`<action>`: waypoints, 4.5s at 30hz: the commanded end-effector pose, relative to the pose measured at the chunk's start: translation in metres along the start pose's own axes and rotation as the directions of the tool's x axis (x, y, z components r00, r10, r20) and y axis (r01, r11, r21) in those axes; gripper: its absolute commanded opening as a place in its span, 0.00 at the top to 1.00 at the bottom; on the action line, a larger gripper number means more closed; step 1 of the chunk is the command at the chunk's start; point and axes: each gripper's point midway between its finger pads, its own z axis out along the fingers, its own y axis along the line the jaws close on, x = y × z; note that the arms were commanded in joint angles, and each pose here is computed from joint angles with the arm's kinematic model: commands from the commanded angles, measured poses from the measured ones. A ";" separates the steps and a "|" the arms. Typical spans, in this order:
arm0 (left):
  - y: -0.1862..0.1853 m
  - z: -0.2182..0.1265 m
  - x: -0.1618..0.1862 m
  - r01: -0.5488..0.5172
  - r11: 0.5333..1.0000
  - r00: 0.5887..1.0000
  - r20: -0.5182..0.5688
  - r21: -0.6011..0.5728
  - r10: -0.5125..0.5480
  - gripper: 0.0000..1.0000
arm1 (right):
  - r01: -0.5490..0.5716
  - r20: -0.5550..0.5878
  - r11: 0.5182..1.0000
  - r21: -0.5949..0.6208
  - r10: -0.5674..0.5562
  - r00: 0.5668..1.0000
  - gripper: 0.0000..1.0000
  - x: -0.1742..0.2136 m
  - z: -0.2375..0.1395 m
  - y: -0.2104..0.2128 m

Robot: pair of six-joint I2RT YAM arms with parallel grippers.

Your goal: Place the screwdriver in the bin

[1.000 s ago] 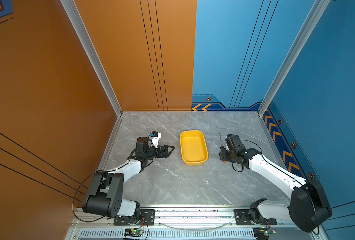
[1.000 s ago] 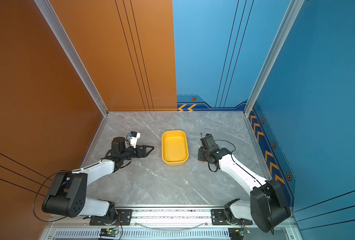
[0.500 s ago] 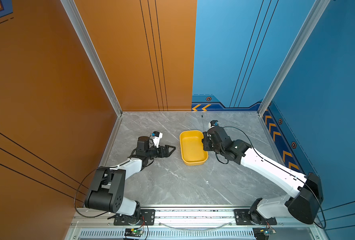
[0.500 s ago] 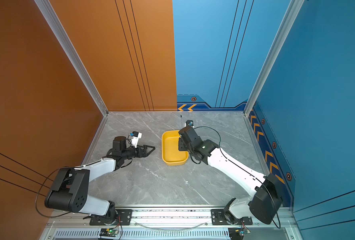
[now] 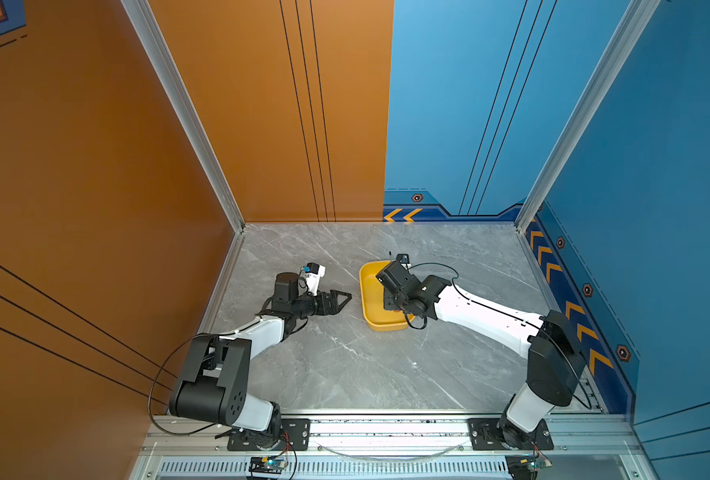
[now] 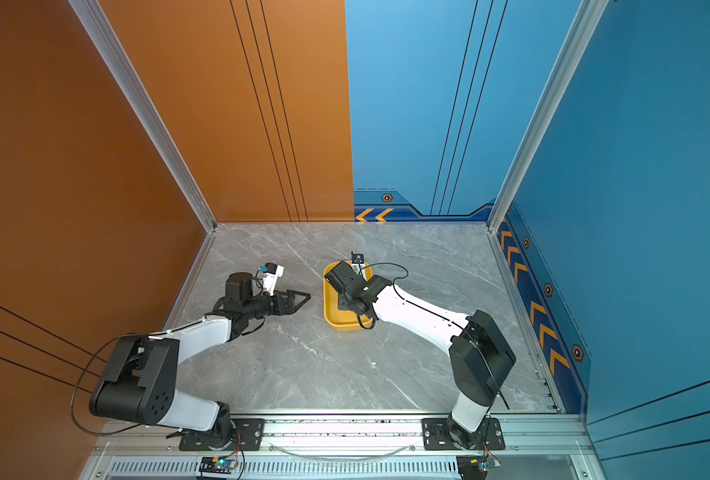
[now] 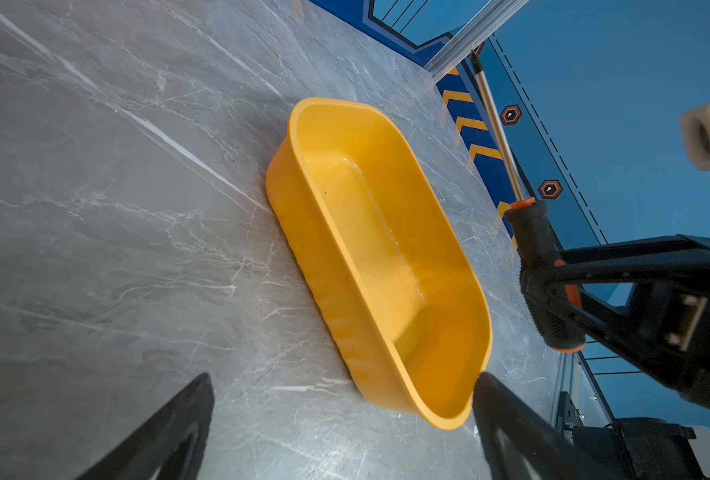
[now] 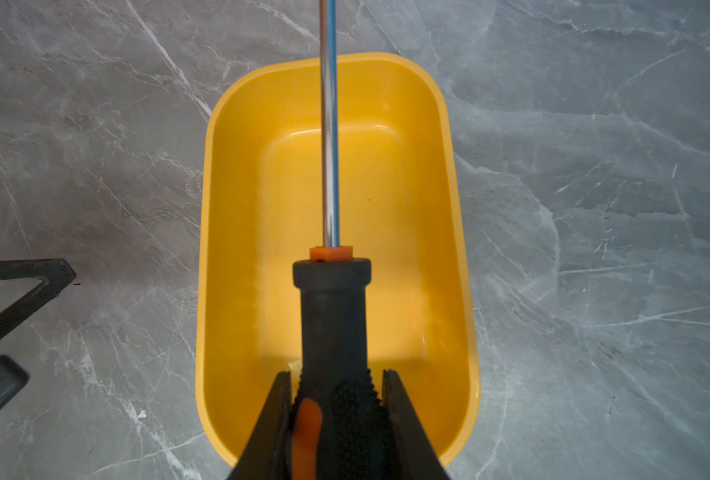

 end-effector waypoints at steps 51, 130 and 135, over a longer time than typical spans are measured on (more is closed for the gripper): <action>0.005 0.006 -0.001 0.036 0.999 0.999 -0.024 0.009 -0.036 0.02 | 0.045 -0.236 0.989 0.139 -0.011 0.972 0.99 0.056 0.096 -0.004; 0.038 -0.046 -0.025 -0.093 0.926 0.991 0.058 -0.366 0.123 0.02 | 0.098 0.248 0.995 -0.027 -0.089 0.965 0.00 0.003 -0.047 -0.172; 0.042 -0.076 -0.037 -0.162 0.850 0.956 0.132 -0.502 0.260 0.02 | -0.032 0.279 0.995 0.097 0.004 0.960 0.00 0.007 -0.047 -0.230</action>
